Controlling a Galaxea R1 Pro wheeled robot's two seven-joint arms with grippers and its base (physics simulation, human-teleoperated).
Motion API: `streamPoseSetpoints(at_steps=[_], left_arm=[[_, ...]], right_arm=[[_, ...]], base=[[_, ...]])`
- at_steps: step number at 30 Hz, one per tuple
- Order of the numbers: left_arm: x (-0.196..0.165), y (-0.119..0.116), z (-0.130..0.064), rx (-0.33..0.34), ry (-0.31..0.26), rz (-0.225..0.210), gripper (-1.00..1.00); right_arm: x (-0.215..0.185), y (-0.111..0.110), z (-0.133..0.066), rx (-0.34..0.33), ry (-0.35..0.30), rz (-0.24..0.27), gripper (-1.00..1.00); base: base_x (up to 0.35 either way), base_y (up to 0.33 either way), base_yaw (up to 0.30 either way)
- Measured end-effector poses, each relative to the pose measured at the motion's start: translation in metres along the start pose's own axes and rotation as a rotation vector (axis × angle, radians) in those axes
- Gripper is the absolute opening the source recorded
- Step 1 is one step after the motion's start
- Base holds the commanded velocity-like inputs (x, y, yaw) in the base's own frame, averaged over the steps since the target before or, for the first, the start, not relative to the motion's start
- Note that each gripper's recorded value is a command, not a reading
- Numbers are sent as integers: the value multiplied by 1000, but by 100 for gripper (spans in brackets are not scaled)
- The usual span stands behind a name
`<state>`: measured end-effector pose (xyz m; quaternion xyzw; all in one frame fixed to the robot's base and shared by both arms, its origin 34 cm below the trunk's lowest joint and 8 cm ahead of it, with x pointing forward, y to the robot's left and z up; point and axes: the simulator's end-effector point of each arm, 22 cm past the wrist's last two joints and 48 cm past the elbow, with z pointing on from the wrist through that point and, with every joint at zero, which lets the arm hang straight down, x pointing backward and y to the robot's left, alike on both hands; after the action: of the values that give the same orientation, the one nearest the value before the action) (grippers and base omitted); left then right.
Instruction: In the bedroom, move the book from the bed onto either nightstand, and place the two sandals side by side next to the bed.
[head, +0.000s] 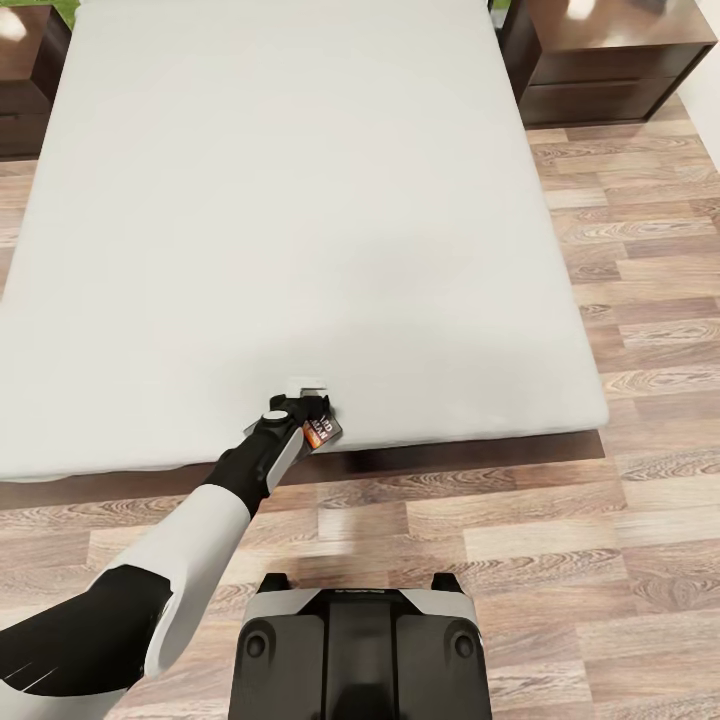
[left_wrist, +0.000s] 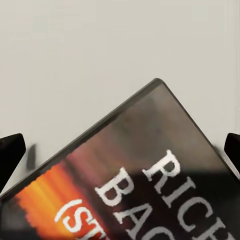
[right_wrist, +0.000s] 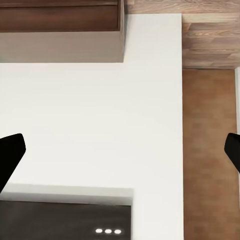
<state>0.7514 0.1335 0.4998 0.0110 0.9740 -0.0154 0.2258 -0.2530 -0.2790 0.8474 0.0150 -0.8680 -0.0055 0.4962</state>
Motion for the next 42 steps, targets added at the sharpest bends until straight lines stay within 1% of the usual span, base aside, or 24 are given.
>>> streamPoseSetpoints(at_steps=[42], left_arm=[[0, -1, 0, 2, -1, 5, 100]], right_arm=[[0, 1, 0, -1, 0, -1, 100]], base=[[0, 0, 0]])
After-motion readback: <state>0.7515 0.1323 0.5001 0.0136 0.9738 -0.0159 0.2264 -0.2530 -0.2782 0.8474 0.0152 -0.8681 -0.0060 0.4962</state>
